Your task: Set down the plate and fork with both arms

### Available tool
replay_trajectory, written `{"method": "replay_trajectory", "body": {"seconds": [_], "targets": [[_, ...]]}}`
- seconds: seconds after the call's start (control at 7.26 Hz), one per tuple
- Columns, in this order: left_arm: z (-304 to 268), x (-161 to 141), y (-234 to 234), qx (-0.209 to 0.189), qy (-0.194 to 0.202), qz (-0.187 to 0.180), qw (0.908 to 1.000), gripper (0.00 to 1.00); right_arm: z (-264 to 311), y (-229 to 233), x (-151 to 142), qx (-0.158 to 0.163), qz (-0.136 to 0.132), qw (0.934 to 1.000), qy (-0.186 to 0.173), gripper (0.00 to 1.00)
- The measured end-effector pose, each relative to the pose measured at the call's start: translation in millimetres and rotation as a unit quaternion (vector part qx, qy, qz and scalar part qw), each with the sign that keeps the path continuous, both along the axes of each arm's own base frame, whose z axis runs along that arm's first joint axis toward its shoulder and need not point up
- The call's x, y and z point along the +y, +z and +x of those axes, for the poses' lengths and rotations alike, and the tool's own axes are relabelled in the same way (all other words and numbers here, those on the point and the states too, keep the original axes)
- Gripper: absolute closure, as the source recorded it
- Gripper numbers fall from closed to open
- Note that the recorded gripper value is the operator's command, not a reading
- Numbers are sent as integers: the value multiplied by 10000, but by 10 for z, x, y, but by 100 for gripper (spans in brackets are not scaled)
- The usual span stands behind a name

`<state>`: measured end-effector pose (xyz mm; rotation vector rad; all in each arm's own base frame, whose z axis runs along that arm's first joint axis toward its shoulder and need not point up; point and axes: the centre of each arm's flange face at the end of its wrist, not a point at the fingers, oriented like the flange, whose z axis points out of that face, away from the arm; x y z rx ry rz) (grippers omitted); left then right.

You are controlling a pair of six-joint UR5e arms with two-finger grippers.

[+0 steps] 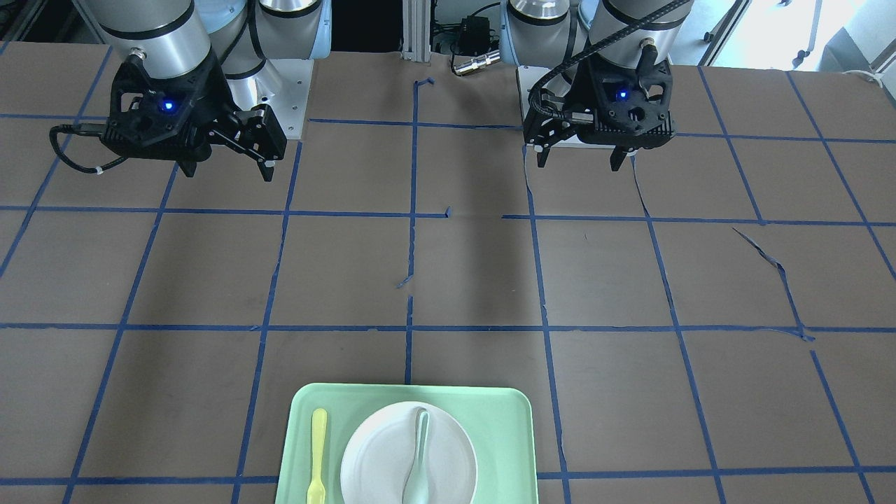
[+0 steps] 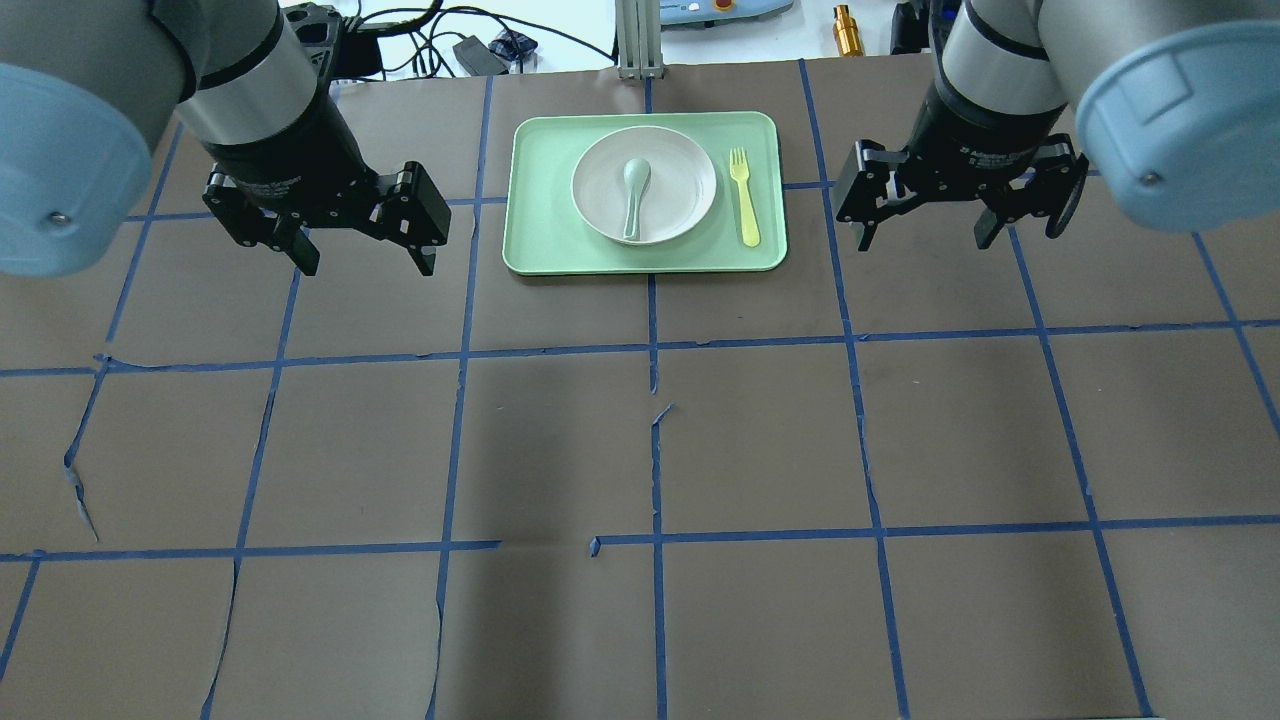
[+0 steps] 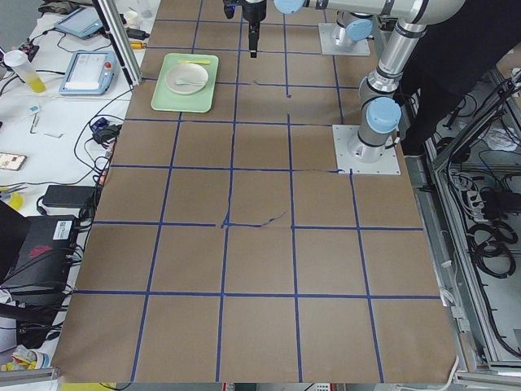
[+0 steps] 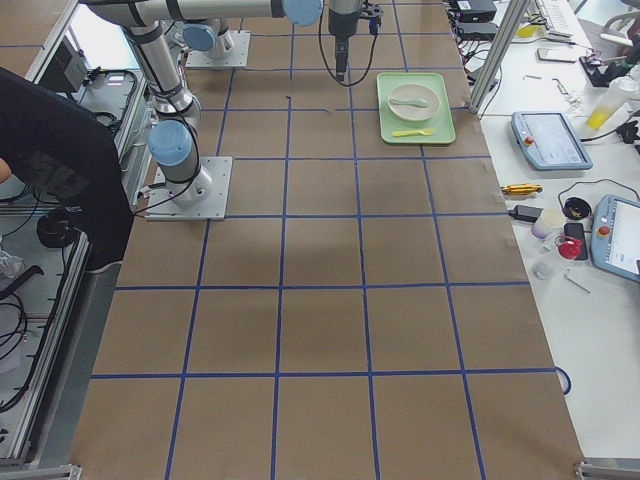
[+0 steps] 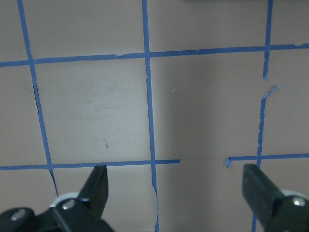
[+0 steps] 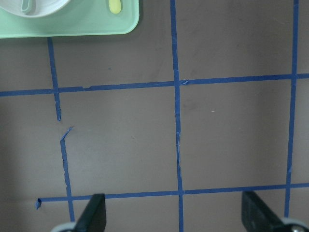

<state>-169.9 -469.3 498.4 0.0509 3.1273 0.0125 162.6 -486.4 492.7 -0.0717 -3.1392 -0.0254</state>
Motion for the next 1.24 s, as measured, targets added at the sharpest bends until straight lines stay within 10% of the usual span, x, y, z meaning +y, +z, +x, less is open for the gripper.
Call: {"method": "replay_trajectory", "body": {"seconds": [1.24], "targets": [[5,-5,-27,-27,-2,34,10000,0,17,16,-46,95,-256,9996,48,0]]}}
